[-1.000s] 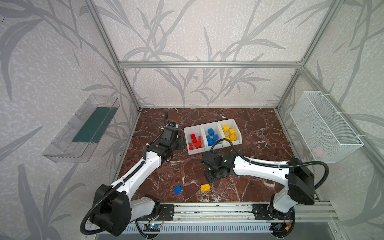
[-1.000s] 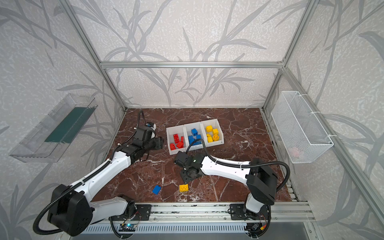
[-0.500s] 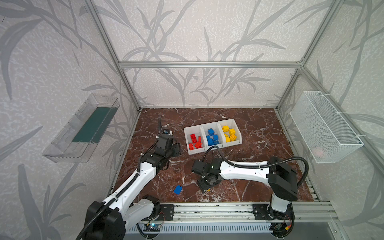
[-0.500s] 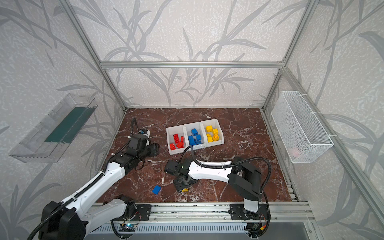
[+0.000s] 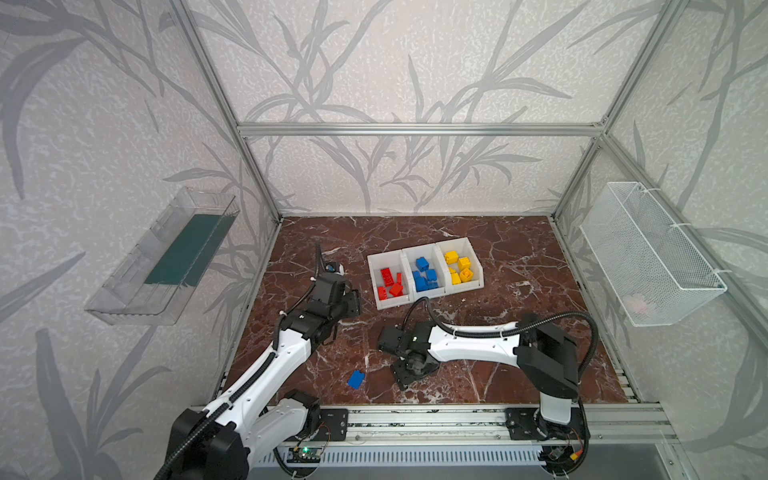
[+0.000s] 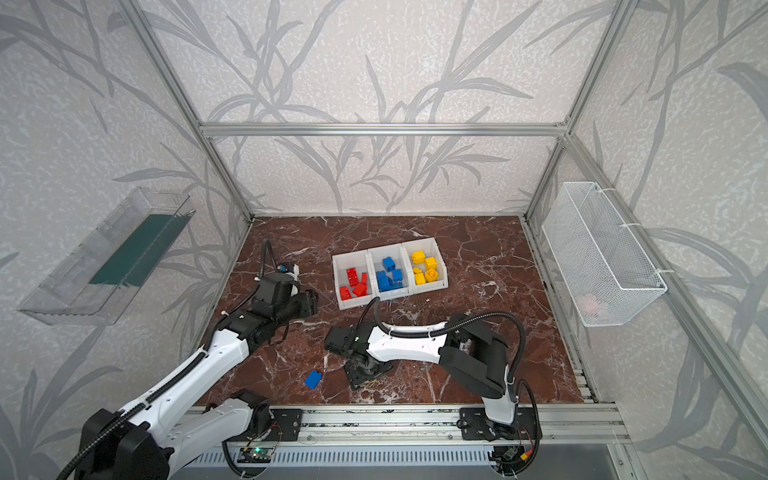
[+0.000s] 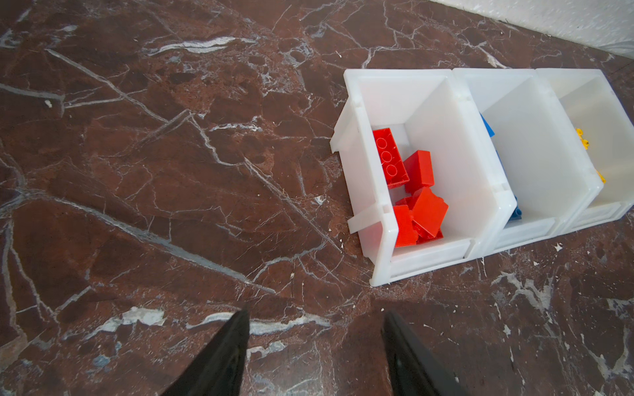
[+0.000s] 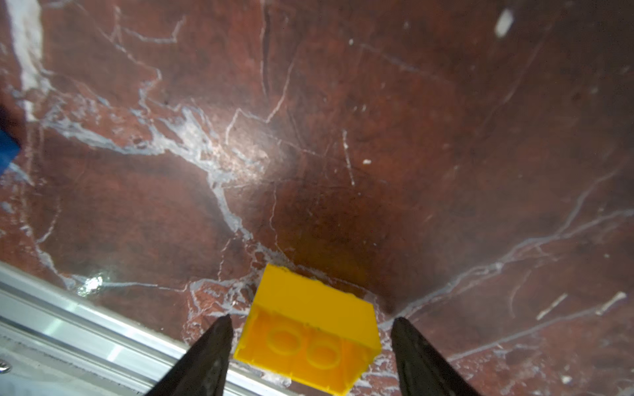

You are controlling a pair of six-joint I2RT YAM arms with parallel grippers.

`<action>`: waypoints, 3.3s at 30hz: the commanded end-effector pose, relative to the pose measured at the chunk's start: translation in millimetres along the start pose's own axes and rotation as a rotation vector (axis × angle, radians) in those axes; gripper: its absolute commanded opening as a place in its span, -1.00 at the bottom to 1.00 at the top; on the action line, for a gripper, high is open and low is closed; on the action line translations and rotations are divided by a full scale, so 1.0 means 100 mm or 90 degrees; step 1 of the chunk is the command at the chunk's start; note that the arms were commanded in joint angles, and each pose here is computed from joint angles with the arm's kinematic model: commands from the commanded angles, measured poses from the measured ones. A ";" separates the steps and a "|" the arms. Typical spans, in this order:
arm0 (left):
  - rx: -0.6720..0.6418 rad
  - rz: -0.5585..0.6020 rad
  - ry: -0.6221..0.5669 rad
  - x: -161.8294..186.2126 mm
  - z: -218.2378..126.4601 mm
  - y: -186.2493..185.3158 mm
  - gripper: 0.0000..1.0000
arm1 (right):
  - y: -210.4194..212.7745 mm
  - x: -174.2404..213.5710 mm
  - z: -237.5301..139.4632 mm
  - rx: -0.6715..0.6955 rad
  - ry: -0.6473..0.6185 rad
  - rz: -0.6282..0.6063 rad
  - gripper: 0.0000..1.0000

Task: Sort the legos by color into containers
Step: 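Grasp the yellow brick near the table edge with the right gripper while the left withdraws, then carry the yellow brick with the right gripper into the yellow compartment and release, then grasp the last blue brick with the left gripper while the right withdraws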

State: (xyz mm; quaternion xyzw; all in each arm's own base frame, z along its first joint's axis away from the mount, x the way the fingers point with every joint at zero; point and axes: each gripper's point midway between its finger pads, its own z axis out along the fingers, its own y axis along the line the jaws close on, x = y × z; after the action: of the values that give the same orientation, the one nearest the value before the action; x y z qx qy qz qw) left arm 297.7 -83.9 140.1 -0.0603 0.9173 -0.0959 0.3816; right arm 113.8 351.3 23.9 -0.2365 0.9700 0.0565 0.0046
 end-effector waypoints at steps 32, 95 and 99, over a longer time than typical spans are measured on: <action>-0.016 -0.021 0.009 0.06 -0.03 0.07 0.30 | -1.45 -1.08 -1.15 0.041 -0.173 0.091 -0.08; -0.015 0.054 0.236 1.53 -0.35 -0.06 0.34 | -2.67 -1.59 -1.77 -0.100 -0.339 0.274 0.35; -0.033 0.058 0.251 1.65 -0.40 0.00 0.33 | -2.65 -1.58 -1.72 -0.109 -0.333 0.274 0.35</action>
State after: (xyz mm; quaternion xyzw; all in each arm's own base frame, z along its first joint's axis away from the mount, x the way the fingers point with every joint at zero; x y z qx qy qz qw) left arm 164.1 -125.2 62.2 0.0173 0.9729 -0.0980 0.2089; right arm 380.6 169.4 163.0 -0.0015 0.9608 0.1812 0.2100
